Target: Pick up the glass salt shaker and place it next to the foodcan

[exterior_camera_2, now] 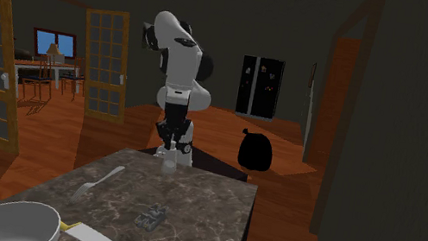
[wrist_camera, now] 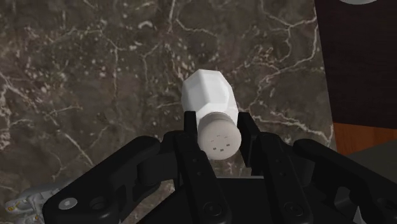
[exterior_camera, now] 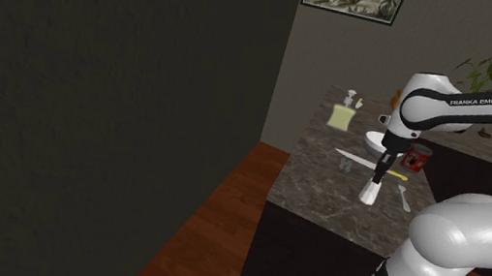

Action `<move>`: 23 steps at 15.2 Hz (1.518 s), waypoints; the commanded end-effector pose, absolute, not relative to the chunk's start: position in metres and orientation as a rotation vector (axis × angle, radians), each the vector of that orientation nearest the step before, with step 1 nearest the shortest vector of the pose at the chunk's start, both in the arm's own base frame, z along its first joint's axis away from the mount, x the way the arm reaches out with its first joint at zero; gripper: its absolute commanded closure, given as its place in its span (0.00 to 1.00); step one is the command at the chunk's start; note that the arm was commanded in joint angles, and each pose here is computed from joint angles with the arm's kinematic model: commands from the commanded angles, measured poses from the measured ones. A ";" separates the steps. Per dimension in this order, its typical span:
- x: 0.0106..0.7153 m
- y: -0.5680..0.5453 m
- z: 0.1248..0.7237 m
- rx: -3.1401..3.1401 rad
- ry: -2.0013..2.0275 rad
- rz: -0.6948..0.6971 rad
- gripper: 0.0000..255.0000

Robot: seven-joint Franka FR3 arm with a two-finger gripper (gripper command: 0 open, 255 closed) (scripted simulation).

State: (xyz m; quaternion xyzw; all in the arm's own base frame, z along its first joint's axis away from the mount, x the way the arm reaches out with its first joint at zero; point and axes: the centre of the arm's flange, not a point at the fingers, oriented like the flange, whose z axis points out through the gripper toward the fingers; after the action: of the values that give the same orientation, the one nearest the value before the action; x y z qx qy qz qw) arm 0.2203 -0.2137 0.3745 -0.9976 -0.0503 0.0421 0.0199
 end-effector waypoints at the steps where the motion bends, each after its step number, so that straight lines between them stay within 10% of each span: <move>1: 0.220 -0.213 0.386 -3.095 -0.156 0.131 1.00; 23: 0.220 -0.213 0.502 -3.095 -0.156 0.131 1.00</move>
State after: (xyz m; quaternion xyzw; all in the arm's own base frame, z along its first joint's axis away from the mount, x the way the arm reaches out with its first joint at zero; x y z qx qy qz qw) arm 0.2204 -0.2117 0.4963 -0.9976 -0.0503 0.0422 0.0200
